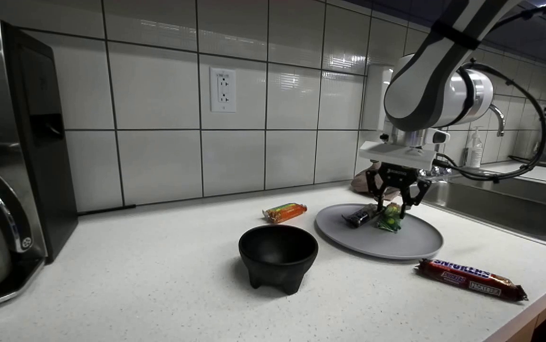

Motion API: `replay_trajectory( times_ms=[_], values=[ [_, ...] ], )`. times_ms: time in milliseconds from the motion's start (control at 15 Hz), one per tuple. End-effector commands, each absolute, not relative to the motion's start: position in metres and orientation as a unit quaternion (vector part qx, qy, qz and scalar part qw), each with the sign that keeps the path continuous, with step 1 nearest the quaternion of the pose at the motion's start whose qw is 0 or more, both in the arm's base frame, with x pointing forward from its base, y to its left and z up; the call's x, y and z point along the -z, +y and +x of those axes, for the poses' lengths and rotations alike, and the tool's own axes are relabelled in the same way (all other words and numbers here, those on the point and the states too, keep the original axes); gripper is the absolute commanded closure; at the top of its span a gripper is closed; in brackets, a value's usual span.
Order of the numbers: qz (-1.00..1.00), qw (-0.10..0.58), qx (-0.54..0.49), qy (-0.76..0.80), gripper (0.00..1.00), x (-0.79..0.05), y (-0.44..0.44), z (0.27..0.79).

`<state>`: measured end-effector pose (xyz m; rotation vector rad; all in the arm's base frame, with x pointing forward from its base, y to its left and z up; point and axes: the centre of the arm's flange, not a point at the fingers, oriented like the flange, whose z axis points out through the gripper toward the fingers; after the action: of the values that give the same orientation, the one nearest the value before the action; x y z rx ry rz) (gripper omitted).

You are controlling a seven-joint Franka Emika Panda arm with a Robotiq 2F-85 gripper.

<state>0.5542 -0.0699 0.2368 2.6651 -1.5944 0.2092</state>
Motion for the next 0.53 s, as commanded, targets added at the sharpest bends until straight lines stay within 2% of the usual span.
replay_trajectory(
  times_ms=[0, 133, 467],
  values=[
    [0.851, 0.017, -0.061, -0.522, 0.14, -0.244, -0.066, 0.563],
    [0.852, 0.016, -0.064, -0.520, 0.01, -0.248, -0.068, 0.560],
    [0.861, 0.024, -0.063, -0.504, 0.00, -0.251, -0.074, 0.551]
  ],
)
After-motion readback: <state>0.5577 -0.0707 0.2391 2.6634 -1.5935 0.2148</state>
